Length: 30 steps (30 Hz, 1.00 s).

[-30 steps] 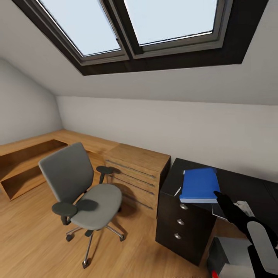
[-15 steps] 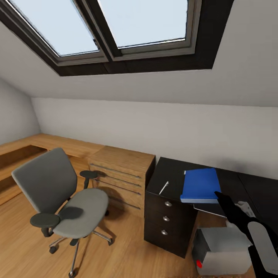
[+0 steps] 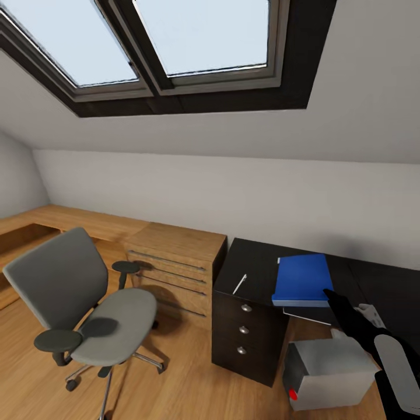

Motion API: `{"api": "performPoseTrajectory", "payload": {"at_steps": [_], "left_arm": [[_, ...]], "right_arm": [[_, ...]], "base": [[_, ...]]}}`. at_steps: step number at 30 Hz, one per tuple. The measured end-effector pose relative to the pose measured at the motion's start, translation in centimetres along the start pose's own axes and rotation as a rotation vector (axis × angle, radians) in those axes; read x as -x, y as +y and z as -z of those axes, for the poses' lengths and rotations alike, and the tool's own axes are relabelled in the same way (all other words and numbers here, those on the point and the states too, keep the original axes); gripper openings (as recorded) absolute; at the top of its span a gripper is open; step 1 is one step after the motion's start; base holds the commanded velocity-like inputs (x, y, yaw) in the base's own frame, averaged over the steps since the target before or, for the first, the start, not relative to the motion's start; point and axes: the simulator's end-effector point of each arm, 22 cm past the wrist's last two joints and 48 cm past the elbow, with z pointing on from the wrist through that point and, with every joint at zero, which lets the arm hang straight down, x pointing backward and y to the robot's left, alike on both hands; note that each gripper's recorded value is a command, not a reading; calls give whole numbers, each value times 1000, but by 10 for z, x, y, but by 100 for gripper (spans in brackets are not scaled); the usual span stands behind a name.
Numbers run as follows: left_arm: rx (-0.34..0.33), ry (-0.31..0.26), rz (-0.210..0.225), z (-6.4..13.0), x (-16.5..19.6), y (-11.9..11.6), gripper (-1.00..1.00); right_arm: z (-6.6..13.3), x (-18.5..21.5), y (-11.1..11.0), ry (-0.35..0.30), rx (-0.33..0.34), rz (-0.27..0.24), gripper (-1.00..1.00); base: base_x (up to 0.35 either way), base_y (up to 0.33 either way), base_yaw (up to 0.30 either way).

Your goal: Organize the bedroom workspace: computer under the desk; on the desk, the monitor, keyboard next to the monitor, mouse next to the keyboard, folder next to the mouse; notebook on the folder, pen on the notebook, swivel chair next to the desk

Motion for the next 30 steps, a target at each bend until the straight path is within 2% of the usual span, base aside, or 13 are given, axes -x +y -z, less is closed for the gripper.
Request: {"api": "performPoseTrajectory", "payload": {"at_steps": [11, 23, 30], "left_arm": [[-2, 2, 2, 11, 4, 2, 100], [-2, 1, 1, 18, 6, 3, 100], [-2, 1, 1, 18, 6, 4, 100]], "right_arm": [[8, 2, 11, 9, 8, 5, -100], [12, 5, 14, 10, 4, 3, -100], [12, 3, 17, 21, 18, -25, -100]], "base": [[0, 0, 0], [0, 0, -255], [0, 0, -56]]}}
